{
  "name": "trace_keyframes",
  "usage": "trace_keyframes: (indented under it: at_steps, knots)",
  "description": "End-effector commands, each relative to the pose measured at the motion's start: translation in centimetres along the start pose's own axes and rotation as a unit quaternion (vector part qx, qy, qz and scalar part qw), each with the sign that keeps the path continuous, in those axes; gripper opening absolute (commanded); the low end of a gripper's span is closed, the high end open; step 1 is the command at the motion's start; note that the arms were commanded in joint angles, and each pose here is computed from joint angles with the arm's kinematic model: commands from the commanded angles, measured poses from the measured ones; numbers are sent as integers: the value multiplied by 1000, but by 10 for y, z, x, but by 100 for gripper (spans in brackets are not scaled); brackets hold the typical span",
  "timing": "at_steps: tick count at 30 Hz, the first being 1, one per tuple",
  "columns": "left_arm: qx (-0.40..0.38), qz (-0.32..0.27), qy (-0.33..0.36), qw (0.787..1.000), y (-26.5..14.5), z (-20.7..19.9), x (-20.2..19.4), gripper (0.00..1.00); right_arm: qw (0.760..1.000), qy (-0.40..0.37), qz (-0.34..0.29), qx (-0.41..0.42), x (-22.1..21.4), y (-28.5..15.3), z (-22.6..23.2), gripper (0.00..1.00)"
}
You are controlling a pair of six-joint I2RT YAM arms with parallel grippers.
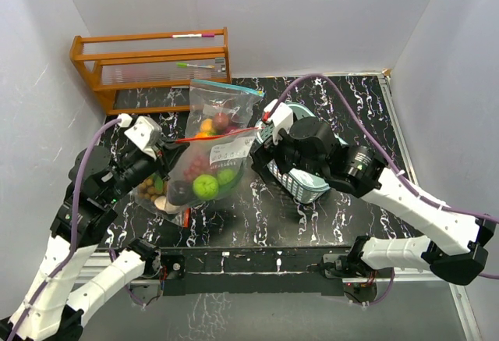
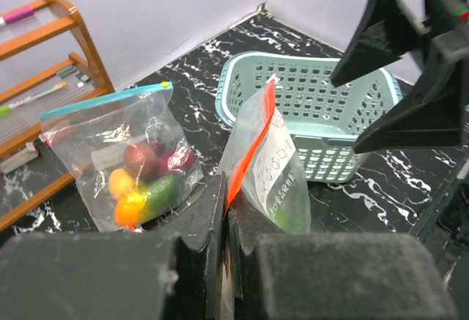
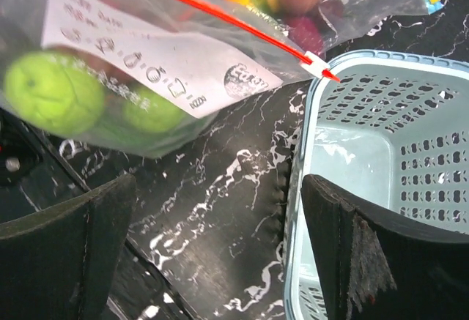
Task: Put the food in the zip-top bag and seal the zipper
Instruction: Place the zipper food storage bag at the center of the board.
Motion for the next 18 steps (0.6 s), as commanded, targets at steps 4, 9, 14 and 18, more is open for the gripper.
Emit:
trace_keyframes:
  at_steps: [4,9,14,18]
  knots:
    - [145,15,-75,987,31,35,-22,1,992,110,-29,-52,22,3,-2,98]
    - [199,13,-103,974,46,50,-26,2,985,155,-53,-61,25,-3,-3,98]
    - [146,13,-150,978,67,37,-31,4,975,208,-55,-53,20,-7,1,98]
    - [117,56,-175,976,77,25,-56,29,968,238,-32,-70,4,0,-1,98]
Point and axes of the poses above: each gripper's point midway between its finger pads, its own y axis out along the fingers, its own z axis along the line the jaws close on, x = y × z, the point moved 5 cm from there along -y, back along the fingers, and after that the axes turned 9 degrees about y, right-handed, at the moved point
